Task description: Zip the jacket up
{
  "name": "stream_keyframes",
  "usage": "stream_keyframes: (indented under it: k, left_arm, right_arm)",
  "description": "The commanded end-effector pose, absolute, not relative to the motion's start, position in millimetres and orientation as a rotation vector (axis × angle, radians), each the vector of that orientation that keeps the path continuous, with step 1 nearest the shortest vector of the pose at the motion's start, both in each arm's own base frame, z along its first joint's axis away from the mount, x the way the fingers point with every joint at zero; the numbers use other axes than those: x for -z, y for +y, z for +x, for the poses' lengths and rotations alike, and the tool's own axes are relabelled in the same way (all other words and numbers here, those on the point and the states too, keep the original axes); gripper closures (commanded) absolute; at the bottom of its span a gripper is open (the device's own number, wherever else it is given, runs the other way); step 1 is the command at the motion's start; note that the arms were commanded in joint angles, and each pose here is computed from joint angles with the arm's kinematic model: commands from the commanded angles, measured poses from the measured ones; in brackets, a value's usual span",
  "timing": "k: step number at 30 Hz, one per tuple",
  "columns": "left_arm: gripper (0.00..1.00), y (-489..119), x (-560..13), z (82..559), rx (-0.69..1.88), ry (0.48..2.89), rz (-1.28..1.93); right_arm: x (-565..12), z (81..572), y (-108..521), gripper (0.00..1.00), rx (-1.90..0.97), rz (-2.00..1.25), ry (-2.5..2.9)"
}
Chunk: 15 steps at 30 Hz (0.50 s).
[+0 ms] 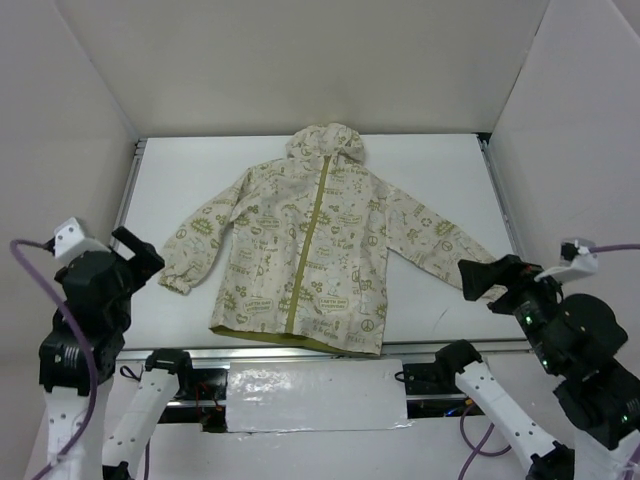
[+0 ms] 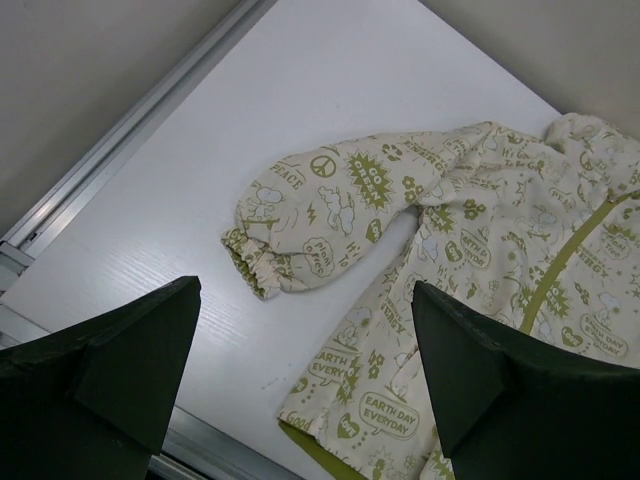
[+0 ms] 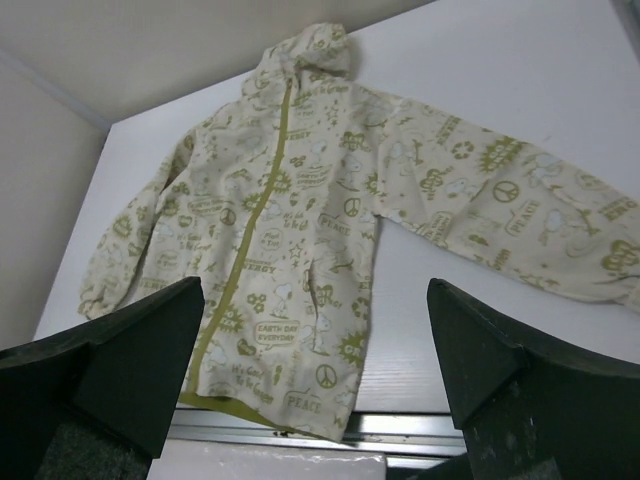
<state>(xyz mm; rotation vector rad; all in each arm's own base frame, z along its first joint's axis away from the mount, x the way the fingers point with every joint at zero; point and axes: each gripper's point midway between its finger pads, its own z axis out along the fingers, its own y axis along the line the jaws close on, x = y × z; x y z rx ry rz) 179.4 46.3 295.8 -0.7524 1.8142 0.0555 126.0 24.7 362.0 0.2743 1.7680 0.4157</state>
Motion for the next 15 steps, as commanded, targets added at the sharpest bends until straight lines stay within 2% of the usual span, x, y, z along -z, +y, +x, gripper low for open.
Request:
stream_keyframes:
  k: [1, 7, 15]
  left_arm:
    - [0.01, 51, -306, 152, -0.074, 1.788, -0.718]
    - [0.01, 63, -315, 117, -0.105, 1.708, -0.746]
    - [0.01, 62, -311, 121, -0.099, 1.719, -0.749]
  right_arm:
    - [-356, 101, -9, 0.0, -0.297, 0.318, 1.756]
    - [-355, 87, -20, 0.0, -0.296, 0.352, 1.719]
    - [-356, 91, -13, 0.0, -0.329, 0.343, 1.718]
